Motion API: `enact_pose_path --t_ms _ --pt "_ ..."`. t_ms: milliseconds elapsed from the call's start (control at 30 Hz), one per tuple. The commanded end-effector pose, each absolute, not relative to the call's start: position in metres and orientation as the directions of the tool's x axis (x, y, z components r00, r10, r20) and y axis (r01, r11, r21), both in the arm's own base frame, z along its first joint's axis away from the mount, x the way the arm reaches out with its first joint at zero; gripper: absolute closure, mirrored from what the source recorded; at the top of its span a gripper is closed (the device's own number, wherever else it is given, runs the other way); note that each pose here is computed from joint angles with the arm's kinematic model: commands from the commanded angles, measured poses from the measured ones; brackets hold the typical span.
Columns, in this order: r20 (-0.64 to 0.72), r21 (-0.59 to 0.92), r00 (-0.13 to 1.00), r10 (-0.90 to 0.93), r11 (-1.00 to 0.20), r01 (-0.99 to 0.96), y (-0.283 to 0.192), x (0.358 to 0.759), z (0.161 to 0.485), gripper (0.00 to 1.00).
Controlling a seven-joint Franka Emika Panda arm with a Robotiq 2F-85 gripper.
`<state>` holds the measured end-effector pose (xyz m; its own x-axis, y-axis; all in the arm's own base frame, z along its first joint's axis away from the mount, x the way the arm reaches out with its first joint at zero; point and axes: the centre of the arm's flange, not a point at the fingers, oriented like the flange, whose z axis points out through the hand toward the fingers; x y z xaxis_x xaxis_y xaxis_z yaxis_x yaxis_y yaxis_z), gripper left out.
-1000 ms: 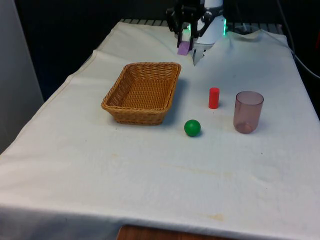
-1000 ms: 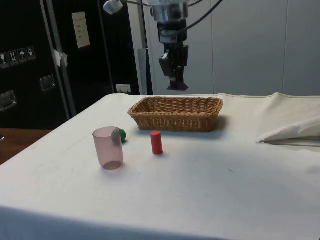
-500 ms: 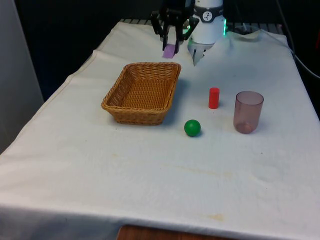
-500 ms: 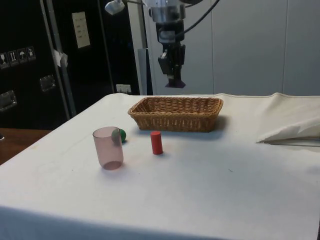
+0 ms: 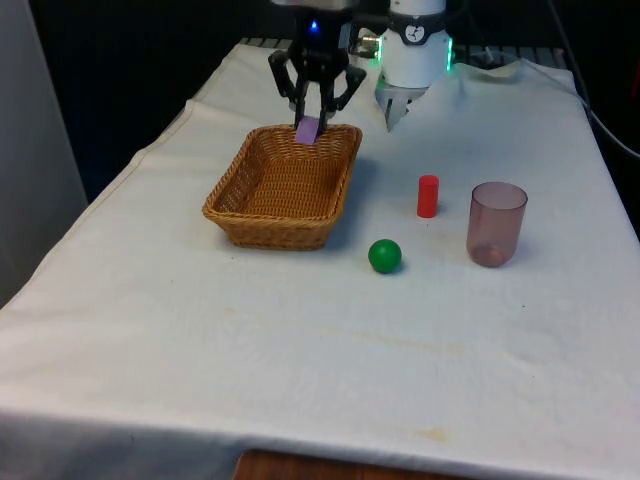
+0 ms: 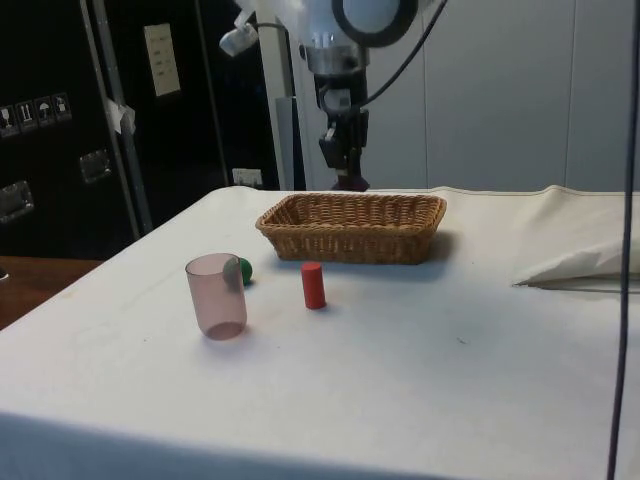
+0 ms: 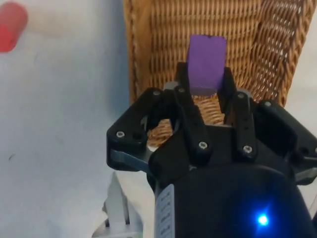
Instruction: Pick up the triangular block and place it into the basket.
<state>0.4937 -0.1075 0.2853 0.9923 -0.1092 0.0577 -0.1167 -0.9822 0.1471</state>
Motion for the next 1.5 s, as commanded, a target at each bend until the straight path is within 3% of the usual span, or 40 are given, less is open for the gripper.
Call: enact_pose_path --t_ms 0,733,900,933,1200,1467 --pt "0.06 0.154 0.992 -0.108 -0.981 -0.116 -0.113 0.496 0.278 0.67" --pt "0.041 0.146 0.993 -0.112 -0.982 -0.117 -0.122 0.513 0.21 0.66" --pt "0.04 0.143 0.993 -0.114 -0.983 -0.119 -0.123 0.513 0.205 0.51" --pt "0.039 0.142 0.993 -0.114 -0.983 -0.119 -0.123 0.513 0.204 0.39" --pt "0.037 0.141 0.993 -0.115 -0.983 -0.119 -0.123 0.513 0.203 0.02" --pt "0.044 0.154 0.992 -0.115 -0.981 -0.12 -0.126 0.516 0.211 0.0"
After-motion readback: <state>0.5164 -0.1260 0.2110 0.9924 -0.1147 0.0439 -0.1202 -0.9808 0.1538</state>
